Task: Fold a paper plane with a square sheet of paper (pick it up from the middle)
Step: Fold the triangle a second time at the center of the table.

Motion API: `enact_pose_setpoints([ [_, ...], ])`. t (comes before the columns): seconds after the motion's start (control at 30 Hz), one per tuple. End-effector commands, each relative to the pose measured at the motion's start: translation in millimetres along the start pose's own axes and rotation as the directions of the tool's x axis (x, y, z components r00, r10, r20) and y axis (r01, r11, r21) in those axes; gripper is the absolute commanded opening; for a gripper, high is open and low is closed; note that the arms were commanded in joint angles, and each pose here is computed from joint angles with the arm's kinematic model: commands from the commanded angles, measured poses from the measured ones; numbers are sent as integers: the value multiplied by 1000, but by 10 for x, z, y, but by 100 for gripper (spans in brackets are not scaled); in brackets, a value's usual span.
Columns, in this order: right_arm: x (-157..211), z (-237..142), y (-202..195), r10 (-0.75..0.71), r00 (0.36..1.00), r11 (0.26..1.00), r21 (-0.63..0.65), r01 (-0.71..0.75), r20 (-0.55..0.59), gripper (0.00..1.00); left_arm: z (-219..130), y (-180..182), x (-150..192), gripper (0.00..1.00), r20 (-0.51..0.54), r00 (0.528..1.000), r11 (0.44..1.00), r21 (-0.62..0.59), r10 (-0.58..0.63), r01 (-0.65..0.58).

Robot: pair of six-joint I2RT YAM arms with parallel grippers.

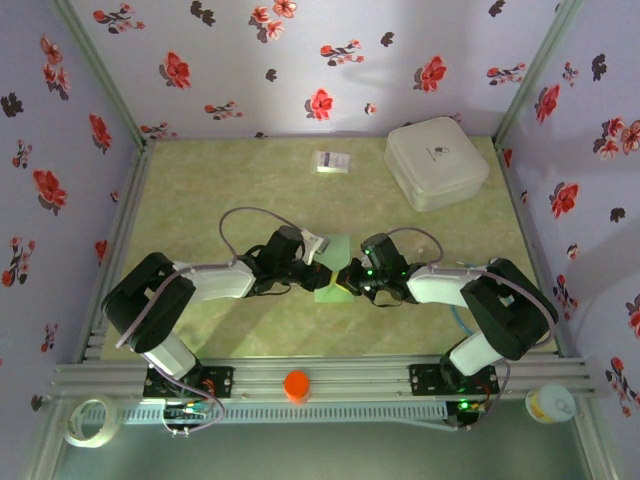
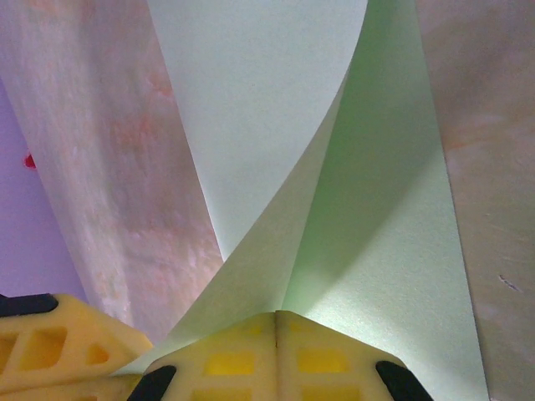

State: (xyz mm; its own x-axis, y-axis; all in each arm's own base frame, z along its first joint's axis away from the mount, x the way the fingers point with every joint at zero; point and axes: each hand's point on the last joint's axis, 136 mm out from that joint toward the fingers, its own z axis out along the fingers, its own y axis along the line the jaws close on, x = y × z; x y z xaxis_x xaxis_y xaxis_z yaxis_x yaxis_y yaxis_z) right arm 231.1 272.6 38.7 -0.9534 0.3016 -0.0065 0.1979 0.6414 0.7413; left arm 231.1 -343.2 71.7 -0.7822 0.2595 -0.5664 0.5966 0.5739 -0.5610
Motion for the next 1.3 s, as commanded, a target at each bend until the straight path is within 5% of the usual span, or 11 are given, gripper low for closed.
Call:
enact_pose_setpoints([
  [0.0,-11,-5,-42,11,1000,1000,12,-11,8,5,-16,54,-35,4,13,1000,999,-23,27,-27],
  [0.6,32,-27,-599,-34,999,951,306,42,-32,2,59,262,-24,3,-31,998,992,-107,59,-62],
  [1.27,-9,-75,-563,-88,995,937,335,102,-57,2,191,496,-71,5,-59,997,986,-153,58,-66],
])
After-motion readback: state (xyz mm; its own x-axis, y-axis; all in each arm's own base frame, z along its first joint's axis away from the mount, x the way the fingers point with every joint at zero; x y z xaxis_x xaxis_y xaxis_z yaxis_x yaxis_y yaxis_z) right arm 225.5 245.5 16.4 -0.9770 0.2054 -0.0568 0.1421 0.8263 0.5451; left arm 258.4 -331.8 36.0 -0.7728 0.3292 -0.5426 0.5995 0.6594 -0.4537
